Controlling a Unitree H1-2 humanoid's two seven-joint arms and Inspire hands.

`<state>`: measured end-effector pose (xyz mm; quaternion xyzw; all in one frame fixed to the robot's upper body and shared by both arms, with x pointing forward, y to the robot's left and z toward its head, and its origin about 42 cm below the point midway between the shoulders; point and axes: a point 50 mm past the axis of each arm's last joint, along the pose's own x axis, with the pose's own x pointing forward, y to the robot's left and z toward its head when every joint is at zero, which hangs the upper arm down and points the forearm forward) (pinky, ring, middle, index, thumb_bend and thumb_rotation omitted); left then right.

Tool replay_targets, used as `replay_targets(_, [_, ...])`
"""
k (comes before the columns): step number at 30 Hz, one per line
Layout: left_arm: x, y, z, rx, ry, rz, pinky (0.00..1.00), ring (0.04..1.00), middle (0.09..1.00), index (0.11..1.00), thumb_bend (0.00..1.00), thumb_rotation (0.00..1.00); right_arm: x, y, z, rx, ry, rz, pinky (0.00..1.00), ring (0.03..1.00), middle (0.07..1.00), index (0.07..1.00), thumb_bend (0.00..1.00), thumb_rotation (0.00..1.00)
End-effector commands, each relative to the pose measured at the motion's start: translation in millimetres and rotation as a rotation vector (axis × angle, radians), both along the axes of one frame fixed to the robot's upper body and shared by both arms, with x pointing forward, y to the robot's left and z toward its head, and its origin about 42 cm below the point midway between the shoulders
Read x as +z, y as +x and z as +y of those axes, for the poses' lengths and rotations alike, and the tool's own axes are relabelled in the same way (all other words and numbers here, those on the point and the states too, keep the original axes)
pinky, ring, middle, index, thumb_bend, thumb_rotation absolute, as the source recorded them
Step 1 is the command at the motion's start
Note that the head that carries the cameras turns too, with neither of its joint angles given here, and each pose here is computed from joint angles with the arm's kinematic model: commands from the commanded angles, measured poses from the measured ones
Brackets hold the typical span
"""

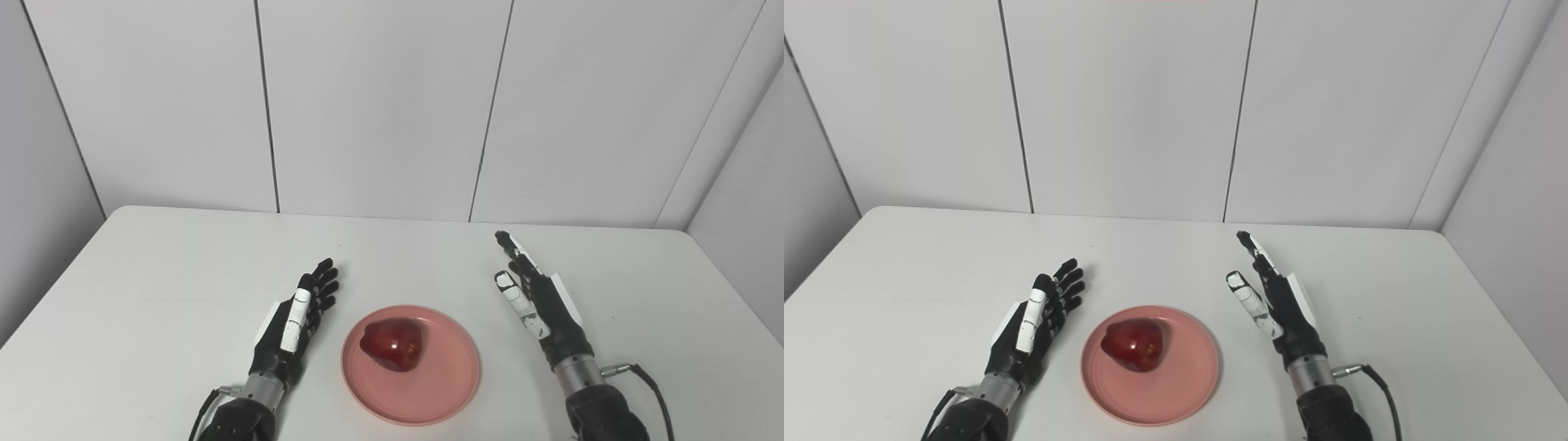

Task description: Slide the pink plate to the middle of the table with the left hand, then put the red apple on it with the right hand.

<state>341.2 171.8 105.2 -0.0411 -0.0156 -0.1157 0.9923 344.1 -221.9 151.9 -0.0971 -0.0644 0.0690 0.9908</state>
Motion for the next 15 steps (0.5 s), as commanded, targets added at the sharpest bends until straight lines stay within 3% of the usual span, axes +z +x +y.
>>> replay_targets(1, [2, -6, -2, 0.024, 0.019, -0.050, 1.00, 0.999, 0.999, 0.982, 0.77, 1.00, 9, 4, 10, -0.004, 0.106, 0.002, 0.96, 0.963, 0.953, 0.954, 0.89, 1.00])
replay_targets(6, [0, -20, -7, 0.070, 0.042, -0.096, 1.00, 1.000, 1.000, 1.000, 0.80, 1.00, -17, -14, 23, -0.043, 0.217, 0.100, 0.97, 0.979, 0.984, 0.967, 0.94, 1.00])
replay_targets(8, [0, -27, -10, 0.086, 0.047, -0.107, 1.00, 1.000, 1.000, 1.000, 0.82, 1.00, -24, -18, 28, -0.058, 0.255, 0.125, 1.00, 0.995, 0.997, 0.970, 0.91, 1.00])
replay_targets(15, [7, -45, -15, 0.100, 0.052, -0.086, 1.00, 1.000, 1.000, 1.000, 0.80, 1.00, -32, -28, 36, -0.068, 0.295, 0.151, 1.00, 1.000, 1.000, 0.981, 0.87, 1.00])
